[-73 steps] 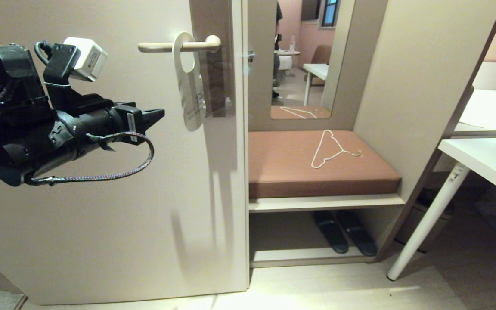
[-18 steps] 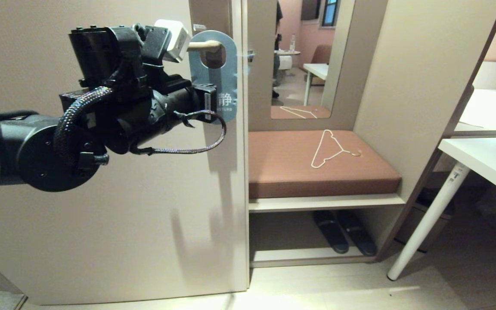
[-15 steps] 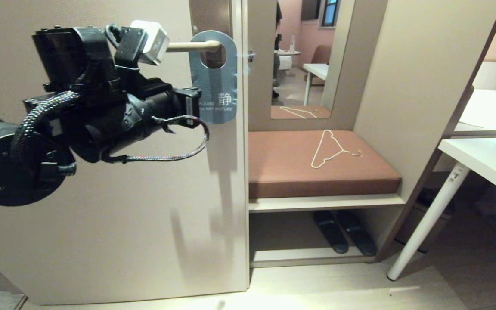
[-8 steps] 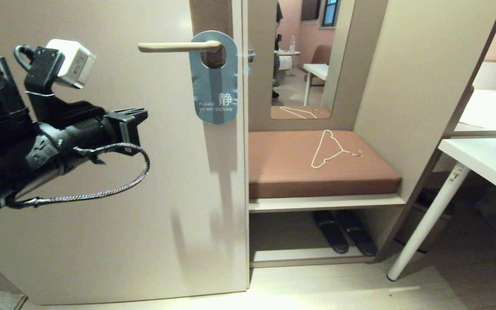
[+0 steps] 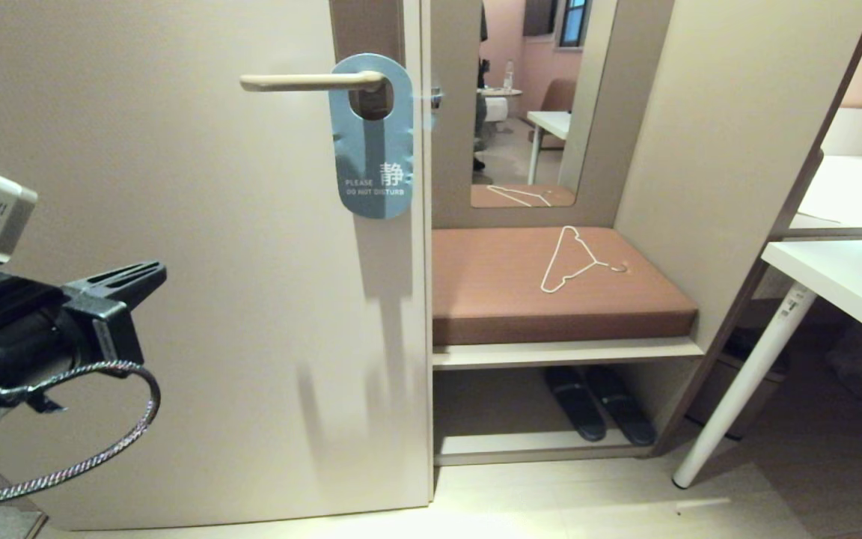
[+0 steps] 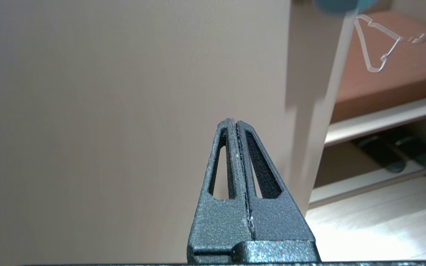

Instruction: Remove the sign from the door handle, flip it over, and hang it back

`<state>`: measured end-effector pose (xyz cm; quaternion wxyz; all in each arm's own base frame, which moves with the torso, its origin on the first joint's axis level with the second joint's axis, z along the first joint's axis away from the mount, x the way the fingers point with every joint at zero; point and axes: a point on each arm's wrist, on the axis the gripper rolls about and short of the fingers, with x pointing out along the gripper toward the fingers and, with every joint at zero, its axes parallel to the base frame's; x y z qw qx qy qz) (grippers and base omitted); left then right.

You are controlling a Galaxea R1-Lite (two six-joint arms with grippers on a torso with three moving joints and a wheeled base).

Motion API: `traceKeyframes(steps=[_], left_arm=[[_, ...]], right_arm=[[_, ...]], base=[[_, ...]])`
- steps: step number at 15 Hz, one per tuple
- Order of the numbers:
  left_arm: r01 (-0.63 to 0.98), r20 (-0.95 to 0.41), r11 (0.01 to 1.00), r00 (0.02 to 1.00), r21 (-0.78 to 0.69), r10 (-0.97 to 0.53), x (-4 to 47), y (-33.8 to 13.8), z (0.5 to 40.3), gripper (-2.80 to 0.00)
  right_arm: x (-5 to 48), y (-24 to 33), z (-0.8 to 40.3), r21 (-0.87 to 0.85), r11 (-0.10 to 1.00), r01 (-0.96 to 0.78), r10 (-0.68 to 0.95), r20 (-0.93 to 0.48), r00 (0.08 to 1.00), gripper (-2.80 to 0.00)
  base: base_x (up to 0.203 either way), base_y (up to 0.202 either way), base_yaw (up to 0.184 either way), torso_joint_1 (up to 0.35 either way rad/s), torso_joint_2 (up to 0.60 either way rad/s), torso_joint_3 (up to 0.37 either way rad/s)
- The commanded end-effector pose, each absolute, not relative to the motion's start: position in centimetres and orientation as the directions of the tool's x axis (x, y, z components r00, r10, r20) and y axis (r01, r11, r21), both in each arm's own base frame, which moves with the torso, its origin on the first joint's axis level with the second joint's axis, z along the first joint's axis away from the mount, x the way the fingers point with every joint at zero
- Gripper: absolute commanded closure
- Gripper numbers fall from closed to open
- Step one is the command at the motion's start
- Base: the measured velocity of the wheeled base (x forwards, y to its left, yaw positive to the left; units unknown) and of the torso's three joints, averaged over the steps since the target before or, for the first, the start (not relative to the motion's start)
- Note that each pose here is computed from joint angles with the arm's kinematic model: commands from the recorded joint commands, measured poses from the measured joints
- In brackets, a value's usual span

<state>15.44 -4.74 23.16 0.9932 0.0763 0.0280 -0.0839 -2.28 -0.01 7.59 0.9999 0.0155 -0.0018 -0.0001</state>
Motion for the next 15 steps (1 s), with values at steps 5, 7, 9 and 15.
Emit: traceKeyframes(steps=[5,7,9,15], left_arm=[[0.114,-0.067,0.978,0.992,0.177,-0.104,8.4,-2.3,18.5,0.0],[0.051,-0.058,0.979,0.998,0.199,-0.041,6.8,-1.3,17.0,0.0],[0.032,-0.044,0.979,0.999,0.203,-0.023,5.0,-0.5,15.0,0.0],[0.027,-0.025,0.981,0.999,0.192,-0.023,0.7,-0.1,10.9,0.0]], right_arm=[[-2.3,0.0,7.6,0.031,1.0,0.0,0.0,0.003,1.0,0.0],[-2.3,0.0,7.6,0.031,1.0,0.0,0.0,0.003,1.0,0.0],[-2.3,0.0,7.6,0.031,1.0,0.0,0.0,0.003,1.0,0.0],[-2.3,0.0,7.6,0.031,1.0,0.0,0.0,0.004,1.0,0.0]], base=[[0.0,0.0,0.0,0.0,0.0,0.0],[0.0,0.0,0.0,0.0,0.0,0.0],[0.0,0.0,0.0,0.0,0.0,0.0],[0.0,0.0,0.0,0.0,0.0,0.0]])
